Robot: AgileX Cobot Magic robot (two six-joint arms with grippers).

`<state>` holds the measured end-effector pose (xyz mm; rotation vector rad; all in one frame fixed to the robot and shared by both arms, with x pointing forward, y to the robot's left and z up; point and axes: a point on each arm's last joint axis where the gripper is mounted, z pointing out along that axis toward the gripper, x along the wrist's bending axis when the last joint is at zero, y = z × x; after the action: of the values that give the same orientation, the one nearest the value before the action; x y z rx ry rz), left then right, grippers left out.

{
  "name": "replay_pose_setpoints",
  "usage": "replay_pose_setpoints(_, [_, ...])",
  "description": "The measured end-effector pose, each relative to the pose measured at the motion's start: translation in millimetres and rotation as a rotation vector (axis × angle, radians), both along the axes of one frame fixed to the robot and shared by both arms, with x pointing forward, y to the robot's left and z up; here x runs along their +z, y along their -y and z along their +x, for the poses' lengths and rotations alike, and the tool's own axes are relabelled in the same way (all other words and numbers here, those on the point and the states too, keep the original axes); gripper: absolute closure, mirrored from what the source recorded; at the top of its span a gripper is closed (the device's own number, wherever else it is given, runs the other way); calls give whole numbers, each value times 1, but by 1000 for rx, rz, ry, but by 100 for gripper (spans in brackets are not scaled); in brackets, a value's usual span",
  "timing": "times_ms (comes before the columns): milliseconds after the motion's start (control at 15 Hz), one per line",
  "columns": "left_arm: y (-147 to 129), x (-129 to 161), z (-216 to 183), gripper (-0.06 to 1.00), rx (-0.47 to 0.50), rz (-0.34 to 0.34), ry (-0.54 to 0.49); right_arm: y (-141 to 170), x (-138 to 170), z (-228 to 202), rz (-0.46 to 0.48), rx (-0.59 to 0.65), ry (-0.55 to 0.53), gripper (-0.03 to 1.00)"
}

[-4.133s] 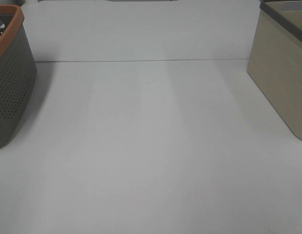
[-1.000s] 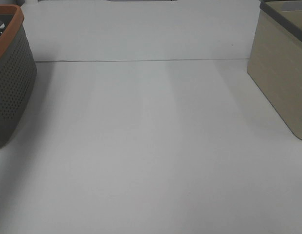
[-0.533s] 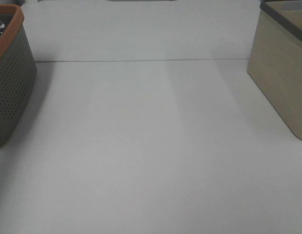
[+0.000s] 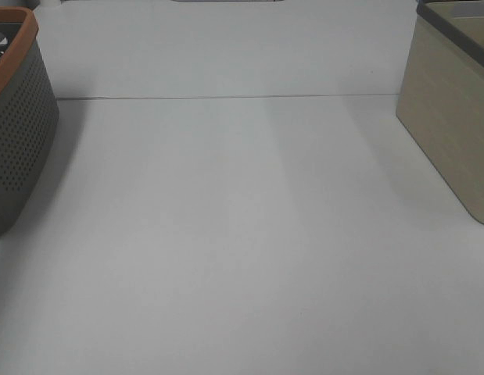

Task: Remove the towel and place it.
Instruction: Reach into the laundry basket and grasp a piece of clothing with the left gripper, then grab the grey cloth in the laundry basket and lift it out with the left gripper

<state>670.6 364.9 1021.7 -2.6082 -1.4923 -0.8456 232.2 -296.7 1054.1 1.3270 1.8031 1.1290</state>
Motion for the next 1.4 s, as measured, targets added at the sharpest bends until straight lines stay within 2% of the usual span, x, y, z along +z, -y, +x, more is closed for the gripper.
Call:
replay_pose_setpoints(267, [-3, -12, 8, 21, -4, 34, 18, 0, 0, 0, -2, -3, 1, 5])
replay_pose_setpoints(667, [-7, -38, 15, 22, 18, 64, -32, 2, 0, 1, 1, -23, -1, 5])
replay_pose_setpoints(867, [-10, -38, 16, 25, 44, 84, -19, 2, 0, 1, 4, -24, -2, 5])
replay_pose_setpoints(1000, [-11, -37, 16, 30, 68, 90, -1, 2, 0, 1, 4, -24, -2, 5])
replay_pose_setpoints(1400, [-11, -36, 18, 37, 106, 71, 35, 2, 0, 1, 4, -24, -2, 5])
